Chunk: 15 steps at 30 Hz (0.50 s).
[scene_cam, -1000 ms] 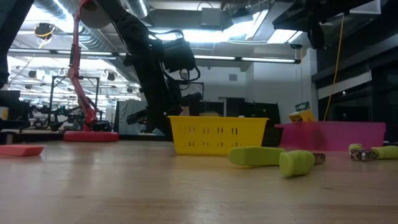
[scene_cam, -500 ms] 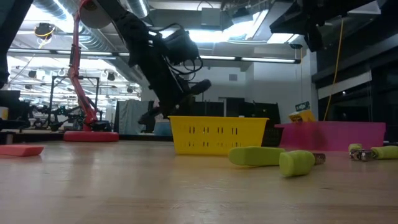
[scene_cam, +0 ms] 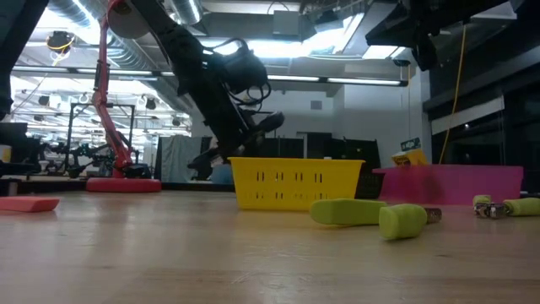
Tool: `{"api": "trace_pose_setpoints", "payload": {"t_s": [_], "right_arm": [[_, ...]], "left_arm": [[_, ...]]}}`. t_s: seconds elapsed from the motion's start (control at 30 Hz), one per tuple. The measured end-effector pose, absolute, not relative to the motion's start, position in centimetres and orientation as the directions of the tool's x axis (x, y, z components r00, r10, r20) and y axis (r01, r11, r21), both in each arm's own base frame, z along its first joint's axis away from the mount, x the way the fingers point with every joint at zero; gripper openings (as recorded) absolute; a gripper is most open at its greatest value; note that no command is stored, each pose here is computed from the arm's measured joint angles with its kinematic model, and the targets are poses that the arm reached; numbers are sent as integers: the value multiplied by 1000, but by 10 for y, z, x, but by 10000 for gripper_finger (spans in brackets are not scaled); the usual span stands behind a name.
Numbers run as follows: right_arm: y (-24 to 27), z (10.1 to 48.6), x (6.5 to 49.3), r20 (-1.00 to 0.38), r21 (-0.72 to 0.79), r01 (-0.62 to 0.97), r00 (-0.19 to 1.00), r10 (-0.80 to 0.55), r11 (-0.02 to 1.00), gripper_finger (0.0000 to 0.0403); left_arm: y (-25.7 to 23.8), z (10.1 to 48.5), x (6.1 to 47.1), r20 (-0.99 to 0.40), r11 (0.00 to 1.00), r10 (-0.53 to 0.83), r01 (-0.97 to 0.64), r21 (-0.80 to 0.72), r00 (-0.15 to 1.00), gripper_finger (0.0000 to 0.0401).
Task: Pick & Place School Supplies
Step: Put the bottom yellow crayon box into the red bin
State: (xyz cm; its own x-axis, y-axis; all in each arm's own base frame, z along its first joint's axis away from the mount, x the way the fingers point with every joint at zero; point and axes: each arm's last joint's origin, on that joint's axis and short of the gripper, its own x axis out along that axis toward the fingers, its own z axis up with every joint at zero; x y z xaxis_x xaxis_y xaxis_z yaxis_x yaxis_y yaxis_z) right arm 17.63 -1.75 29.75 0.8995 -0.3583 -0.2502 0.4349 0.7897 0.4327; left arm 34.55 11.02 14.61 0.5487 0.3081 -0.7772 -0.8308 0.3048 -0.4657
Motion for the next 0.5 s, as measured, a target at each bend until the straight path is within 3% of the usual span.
{"api": "trace_pose_setpoints", "payload": {"t_s": [0.5], "right_arm": [[-18,298,176,-250,430,435,900,-358,791,48]], "left_arm": [[108,142,339,-821,195,331,-885,-422,464,1]]}}
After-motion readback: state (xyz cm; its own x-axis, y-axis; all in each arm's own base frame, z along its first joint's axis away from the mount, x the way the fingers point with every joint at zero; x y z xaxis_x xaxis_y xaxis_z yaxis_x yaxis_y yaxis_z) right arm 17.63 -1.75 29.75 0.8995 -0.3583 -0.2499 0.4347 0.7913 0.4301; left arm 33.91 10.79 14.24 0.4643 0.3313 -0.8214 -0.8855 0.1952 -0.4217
